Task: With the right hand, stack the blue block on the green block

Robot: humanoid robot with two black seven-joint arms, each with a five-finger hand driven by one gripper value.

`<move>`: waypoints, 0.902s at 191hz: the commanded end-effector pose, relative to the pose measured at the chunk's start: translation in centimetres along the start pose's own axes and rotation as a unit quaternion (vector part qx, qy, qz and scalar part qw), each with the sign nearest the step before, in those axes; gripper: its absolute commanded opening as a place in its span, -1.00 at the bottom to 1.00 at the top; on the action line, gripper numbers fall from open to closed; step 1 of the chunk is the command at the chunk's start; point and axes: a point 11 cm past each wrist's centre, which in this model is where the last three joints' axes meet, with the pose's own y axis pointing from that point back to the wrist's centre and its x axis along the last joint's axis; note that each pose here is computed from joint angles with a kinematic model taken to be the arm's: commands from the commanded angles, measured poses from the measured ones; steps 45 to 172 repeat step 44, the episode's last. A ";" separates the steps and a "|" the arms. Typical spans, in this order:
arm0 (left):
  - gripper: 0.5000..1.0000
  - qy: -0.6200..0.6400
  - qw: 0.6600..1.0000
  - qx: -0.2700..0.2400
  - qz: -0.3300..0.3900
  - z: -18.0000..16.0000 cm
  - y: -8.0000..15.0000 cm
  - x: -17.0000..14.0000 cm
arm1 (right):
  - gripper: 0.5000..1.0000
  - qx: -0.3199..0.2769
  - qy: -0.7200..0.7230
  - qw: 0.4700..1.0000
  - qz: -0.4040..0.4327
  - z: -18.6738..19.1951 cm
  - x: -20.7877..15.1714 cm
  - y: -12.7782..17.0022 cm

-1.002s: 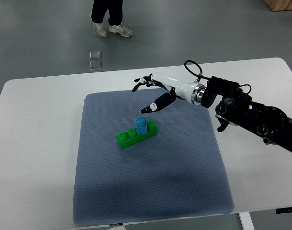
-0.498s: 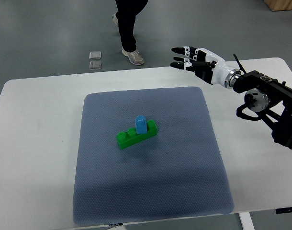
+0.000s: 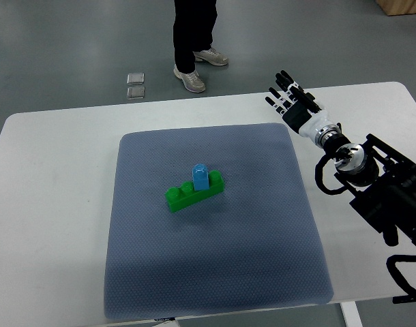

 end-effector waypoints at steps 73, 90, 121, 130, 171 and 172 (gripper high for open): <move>1.00 0.002 1.000 0.000 0.000 0.0 0.0 0.0 | 0.69 0.002 -0.004 1.000 0.002 0.3 0.1 0.0; 1.00 0.002 1.000 0.000 0.000 0.0 0.0 0.0 | 0.69 0.002 -0.004 1.000 0.002 0.3 0.1 0.0; 1.00 0.002 1.000 0.000 0.000 0.0 0.0 0.0 | 0.69 0.002 -0.004 1.000 0.002 0.3 0.1 0.0; 1.00 0.002 1.000 0.000 0.000 0.0 0.0 0.0 | 0.69 0.002 -0.004 1.000 0.002 0.3 0.1 0.0; 1.00 0.002 1.000 0.000 0.000 0.0 0.0 0.0 | 0.69 0.002 -0.004 1.000 0.002 0.3 0.1 0.0; 1.00 0.002 1.000 0.000 0.000 0.0 0.0 0.0 | 0.69 0.002 -0.004 1.000 0.002 0.3 0.1 0.0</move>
